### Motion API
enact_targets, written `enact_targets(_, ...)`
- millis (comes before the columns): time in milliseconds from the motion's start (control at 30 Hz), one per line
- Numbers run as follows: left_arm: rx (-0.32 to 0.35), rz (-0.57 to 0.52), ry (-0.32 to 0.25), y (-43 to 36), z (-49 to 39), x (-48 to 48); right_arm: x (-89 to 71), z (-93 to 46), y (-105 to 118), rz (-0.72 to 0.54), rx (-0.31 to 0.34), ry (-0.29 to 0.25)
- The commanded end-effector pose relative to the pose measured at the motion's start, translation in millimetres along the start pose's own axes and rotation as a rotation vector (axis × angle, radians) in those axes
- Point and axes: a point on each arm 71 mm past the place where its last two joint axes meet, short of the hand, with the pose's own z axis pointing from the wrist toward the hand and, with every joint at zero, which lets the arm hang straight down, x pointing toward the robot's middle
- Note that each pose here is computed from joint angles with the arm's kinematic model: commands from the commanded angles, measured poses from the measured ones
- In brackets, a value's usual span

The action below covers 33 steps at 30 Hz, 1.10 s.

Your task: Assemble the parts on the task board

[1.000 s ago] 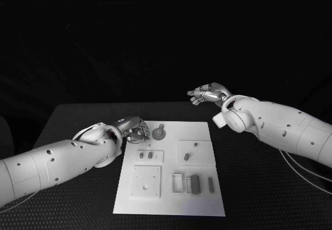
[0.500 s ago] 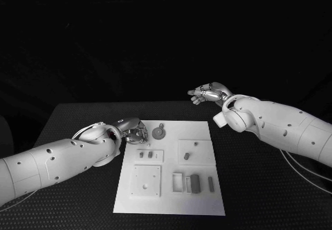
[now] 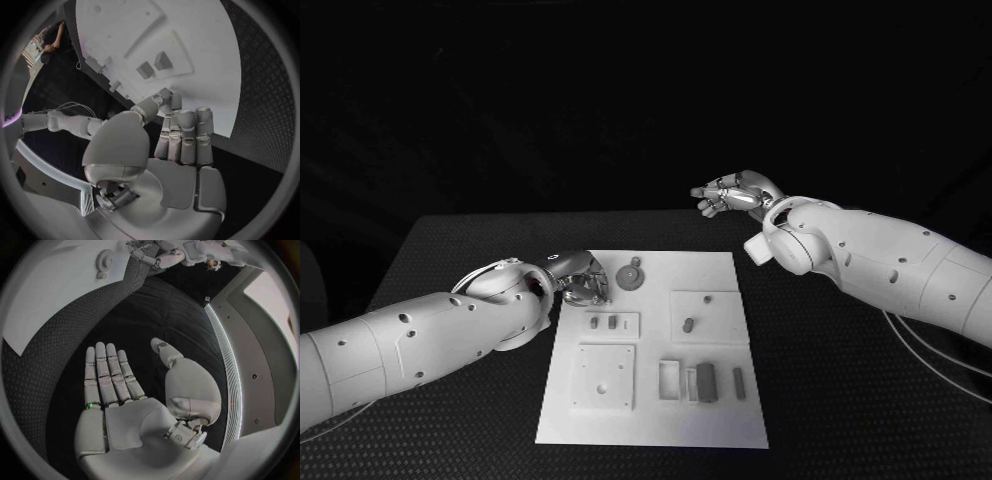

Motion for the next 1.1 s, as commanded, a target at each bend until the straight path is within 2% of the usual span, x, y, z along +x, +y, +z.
enact_targets(33, 0.006, 0.006, 0.003, -2.6, 0.7, 0.7, 1.7, 0.0, 0.9, 0.000, -0.010, 0.015)
enact_targets(1100, 0.014, 0.015, 0.035, -7.1, 4.7, 10.6, 2.5, 0.0, 0.9, 0.001, -0.010, 0.017)
